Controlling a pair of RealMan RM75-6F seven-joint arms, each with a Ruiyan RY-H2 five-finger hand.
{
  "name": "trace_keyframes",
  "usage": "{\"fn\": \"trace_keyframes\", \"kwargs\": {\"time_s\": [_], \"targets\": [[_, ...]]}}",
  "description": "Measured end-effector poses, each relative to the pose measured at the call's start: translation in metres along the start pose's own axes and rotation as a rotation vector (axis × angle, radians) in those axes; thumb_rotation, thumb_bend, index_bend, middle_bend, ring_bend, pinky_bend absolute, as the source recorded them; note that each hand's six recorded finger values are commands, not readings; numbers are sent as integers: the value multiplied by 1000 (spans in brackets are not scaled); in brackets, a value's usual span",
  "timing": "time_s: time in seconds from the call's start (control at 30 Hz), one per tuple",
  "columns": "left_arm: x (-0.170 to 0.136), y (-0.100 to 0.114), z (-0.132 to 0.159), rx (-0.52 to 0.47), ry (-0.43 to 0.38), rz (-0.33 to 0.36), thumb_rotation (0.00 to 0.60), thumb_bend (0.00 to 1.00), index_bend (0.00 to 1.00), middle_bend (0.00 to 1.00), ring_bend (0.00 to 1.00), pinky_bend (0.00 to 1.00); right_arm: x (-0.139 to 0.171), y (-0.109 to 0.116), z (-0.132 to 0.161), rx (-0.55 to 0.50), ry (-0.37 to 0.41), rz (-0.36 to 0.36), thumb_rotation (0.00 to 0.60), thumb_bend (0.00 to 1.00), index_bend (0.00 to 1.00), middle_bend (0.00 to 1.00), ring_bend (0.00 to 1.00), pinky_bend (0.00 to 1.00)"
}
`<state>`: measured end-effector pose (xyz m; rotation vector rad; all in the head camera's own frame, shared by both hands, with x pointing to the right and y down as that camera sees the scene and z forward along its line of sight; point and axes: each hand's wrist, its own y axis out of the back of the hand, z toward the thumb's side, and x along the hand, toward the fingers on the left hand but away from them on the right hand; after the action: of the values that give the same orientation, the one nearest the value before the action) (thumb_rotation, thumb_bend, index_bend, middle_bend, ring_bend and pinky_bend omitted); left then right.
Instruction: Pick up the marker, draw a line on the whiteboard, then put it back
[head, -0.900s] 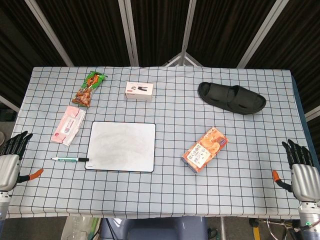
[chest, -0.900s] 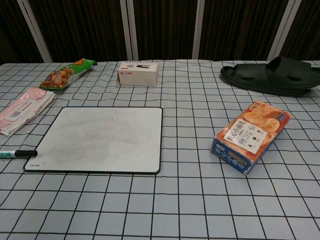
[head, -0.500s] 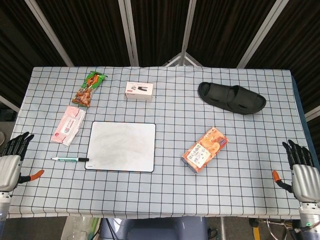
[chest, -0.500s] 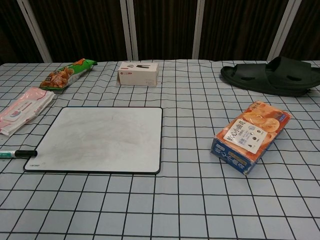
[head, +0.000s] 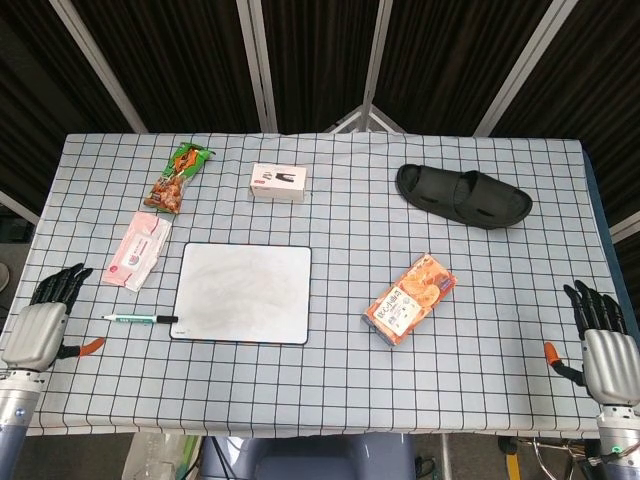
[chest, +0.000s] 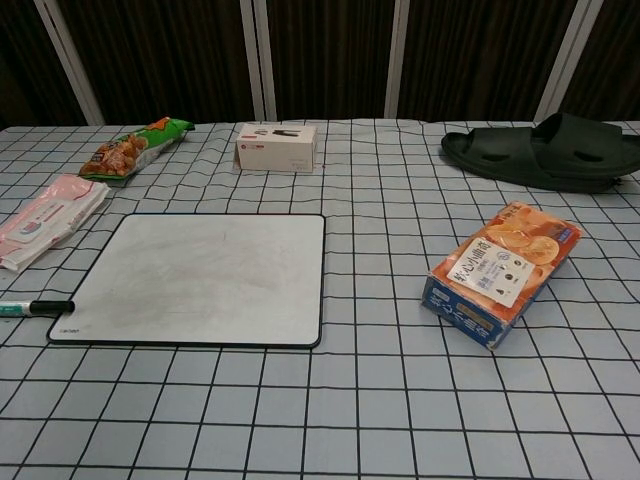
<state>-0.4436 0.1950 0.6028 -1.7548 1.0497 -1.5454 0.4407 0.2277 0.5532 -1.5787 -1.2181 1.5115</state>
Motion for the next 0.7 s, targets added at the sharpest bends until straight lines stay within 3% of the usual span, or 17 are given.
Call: {"fn": "trace_keyframes", "kwargs": {"time_s": [0.07, 0.23, 0.47, 0.7], "targets": [[8, -5, 2, 11, 8, -27, 600, 211, 291, 353, 15, 0, 0, -1, 0, 2, 1, 1, 600, 343, 0, 0, 0, 0], [25, -22, 2, 28, 47, -98, 600, 276, 408, 137, 0, 0, 0, 0, 0, -3, 1, 0, 600, 344, 0, 0, 0, 0], [48, -48, 6, 58, 98, -180, 600, 312, 489, 111, 0, 0, 0, 0, -1, -7, -2, 1, 600, 344, 0, 0, 0, 0], [65, -71, 19, 87, 105, -214, 600, 390, 519, 110, 0, 0, 0, 0, -1, -12, -2, -5, 600, 344, 0, 0, 0, 0]]}}
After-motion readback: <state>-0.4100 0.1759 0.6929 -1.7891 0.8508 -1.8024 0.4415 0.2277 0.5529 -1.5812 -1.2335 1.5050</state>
